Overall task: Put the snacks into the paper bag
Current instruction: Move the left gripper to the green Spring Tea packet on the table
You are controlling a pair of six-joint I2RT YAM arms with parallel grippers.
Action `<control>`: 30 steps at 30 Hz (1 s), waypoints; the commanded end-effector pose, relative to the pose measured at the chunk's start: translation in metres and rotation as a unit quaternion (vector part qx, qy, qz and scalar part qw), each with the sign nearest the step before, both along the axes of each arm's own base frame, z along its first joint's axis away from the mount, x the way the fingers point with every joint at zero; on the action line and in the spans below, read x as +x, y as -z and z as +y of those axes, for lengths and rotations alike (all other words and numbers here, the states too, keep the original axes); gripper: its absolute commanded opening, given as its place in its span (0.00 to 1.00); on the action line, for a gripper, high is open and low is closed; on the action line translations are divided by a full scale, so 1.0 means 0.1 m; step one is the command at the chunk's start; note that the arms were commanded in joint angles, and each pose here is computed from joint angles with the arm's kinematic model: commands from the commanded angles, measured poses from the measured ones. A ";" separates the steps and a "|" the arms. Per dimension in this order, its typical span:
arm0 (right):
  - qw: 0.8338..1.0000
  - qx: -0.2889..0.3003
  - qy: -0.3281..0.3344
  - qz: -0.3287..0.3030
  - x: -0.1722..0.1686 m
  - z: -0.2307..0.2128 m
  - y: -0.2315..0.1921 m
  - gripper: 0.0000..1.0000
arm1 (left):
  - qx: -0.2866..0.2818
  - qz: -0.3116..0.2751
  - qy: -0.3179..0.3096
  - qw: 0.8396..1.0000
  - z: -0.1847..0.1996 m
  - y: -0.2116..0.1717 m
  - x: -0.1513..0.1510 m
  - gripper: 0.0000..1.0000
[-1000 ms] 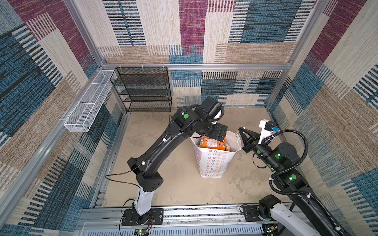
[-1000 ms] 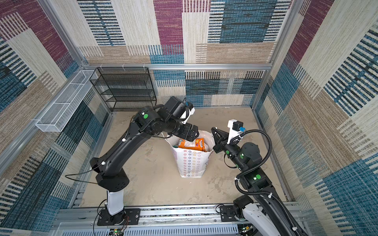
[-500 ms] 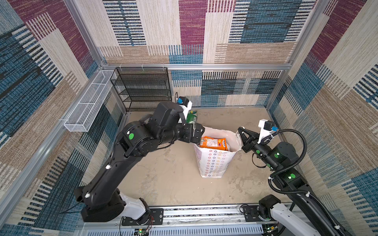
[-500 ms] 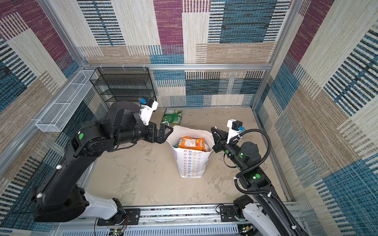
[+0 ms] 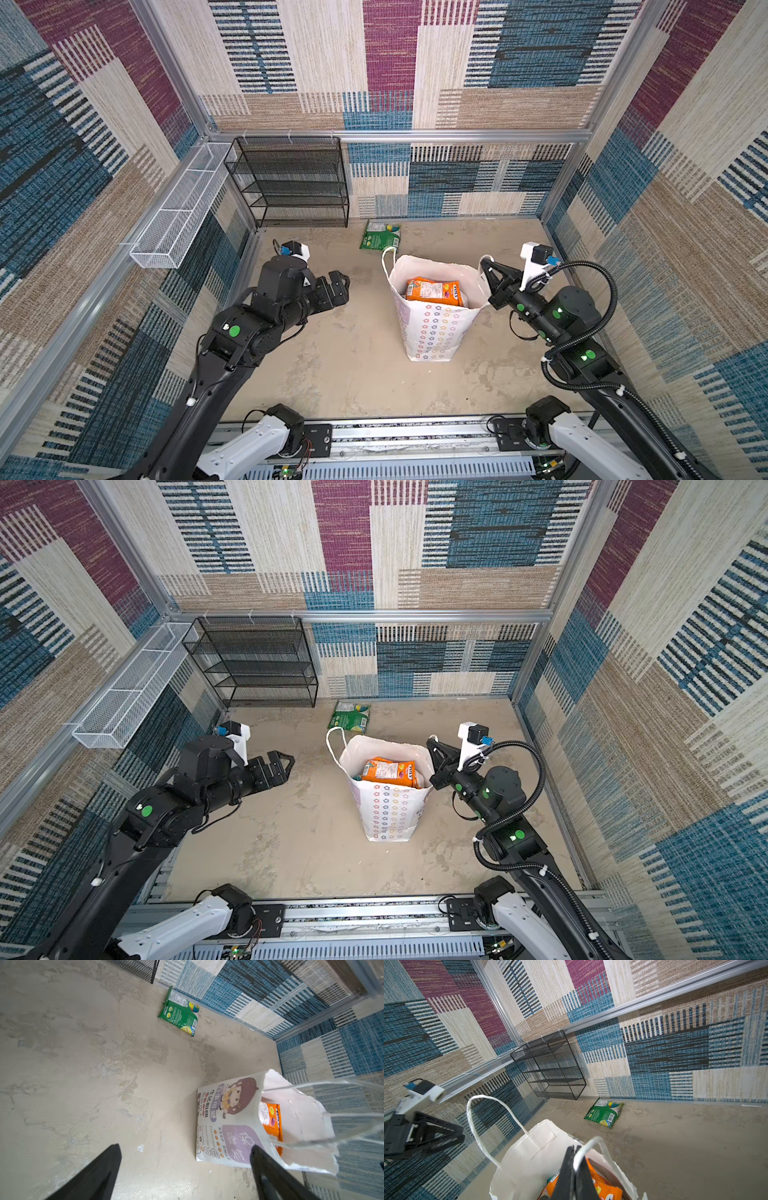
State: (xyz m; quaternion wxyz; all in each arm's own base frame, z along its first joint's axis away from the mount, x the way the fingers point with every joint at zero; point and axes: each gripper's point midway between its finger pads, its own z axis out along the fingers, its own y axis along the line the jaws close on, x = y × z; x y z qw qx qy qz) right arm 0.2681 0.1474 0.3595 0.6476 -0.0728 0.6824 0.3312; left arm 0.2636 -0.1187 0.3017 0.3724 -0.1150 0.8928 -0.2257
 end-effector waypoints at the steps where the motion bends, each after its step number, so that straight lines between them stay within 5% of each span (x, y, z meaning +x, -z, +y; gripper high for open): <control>1: 1.000 0.009 -0.003 -0.017 -0.01 0.01 -0.08 0.00 | -0.110 0.008 0.016 0.994 -0.26 0.04 0.26 1.00; 7: 1.000 0.008 -0.001 -0.016 0.00 0.01 -0.08 0.00 | -0.196 0.073 -0.014 0.978 -0.42 0.61 0.90 0.98; 17: 1.000 0.006 -0.003 -0.009 0.03 0.03 -0.03 0.00 | -0.201 0.116 -0.119 0.965 -0.42 1.44 1.84 0.86; 26: 1.000 0.004 -0.008 -0.005 0.06 0.06 0.00 0.00 | -0.131 0.121 -0.113 0.978 -0.49 1.95 2.57 0.81; 30: 1.000 0.003 -0.008 -0.002 0.07 0.06 0.02 0.00 | -0.053 0.103 -0.066 0.991 -0.51 2.04 2.89 0.83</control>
